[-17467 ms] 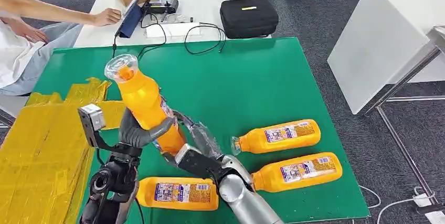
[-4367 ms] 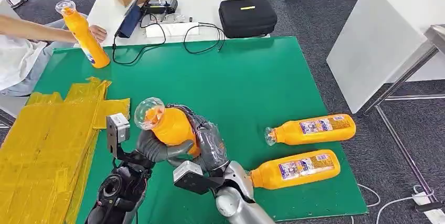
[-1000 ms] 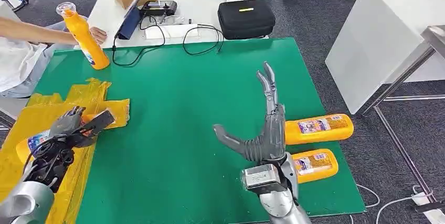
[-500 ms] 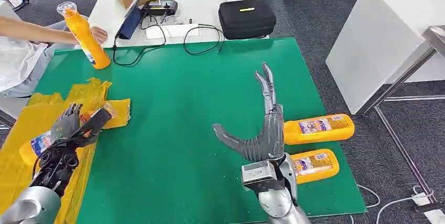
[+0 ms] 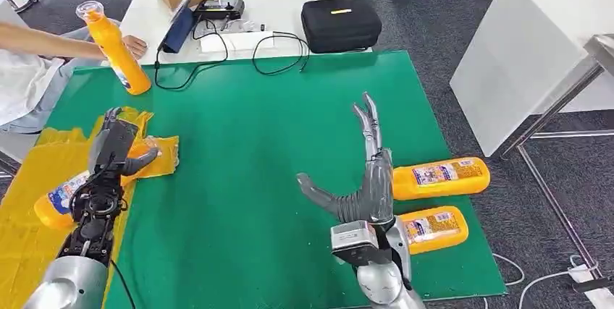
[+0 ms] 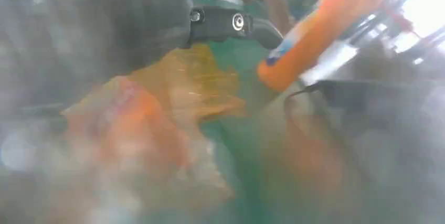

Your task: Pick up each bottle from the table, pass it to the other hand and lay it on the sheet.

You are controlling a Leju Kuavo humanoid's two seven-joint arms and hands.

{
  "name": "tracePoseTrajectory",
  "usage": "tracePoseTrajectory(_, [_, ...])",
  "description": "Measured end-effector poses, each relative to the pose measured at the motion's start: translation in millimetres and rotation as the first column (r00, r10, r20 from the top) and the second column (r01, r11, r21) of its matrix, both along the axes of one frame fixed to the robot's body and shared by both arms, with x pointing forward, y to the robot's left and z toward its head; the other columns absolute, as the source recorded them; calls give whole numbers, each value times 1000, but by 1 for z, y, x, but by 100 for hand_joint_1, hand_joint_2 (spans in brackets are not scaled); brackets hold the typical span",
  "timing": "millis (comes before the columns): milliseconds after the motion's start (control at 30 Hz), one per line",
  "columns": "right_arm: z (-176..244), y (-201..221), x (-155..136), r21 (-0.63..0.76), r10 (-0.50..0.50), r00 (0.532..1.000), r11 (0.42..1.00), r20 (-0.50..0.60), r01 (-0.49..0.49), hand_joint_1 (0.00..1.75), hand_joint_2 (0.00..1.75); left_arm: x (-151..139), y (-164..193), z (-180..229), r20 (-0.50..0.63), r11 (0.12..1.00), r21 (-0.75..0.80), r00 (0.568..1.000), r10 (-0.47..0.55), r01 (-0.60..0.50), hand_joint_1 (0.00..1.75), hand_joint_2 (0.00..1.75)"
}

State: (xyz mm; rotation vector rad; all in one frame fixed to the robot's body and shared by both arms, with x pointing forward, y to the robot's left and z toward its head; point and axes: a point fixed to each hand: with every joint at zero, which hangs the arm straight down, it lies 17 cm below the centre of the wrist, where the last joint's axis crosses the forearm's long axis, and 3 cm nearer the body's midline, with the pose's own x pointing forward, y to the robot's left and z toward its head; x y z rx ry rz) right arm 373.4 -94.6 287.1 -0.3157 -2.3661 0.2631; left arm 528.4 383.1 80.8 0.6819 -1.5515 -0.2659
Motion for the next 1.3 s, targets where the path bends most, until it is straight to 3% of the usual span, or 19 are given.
tracePoseTrajectory(533, [-1,-5,2,-9,-27,1000,1000,-2,27,0,175,-1,-24,38,113,999,-32,993,-34,38,0,175])
tracePoseTrajectory(600, [-3,-2,4,-61,-47,999,997,-6,46,0,175,-2,-33,37,118,994,-85,991,-57,67,0,175])
tracePoseTrajectory(633, [-10,4,9,-155,-62,998,986,-23,57,0,175,-4,-38,39,131,987,-133,989,-74,91,0,175])
tracePoseTrajectory(733, [-43,8,37,-454,-124,988,888,-92,70,0,175,-14,-51,46,188,952,-262,976,-110,158,0,175])
tracePoseTrajectory(900, [-94,-47,95,-715,-191,967,699,-170,12,0,175,-38,-69,58,265,905,-356,954,-143,234,0,175])
tracePoseTrajectory(1167, [-107,-175,171,-854,-339,914,520,-224,-16,0,175,-51,-95,72,327,875,-383,929,-170,295,0,175])
tracePoseTrajectory(1300, [-94,-233,197,-892,-433,880,451,-196,23,0,175,-52,-95,76,351,865,-405,924,-152,297,0,175])
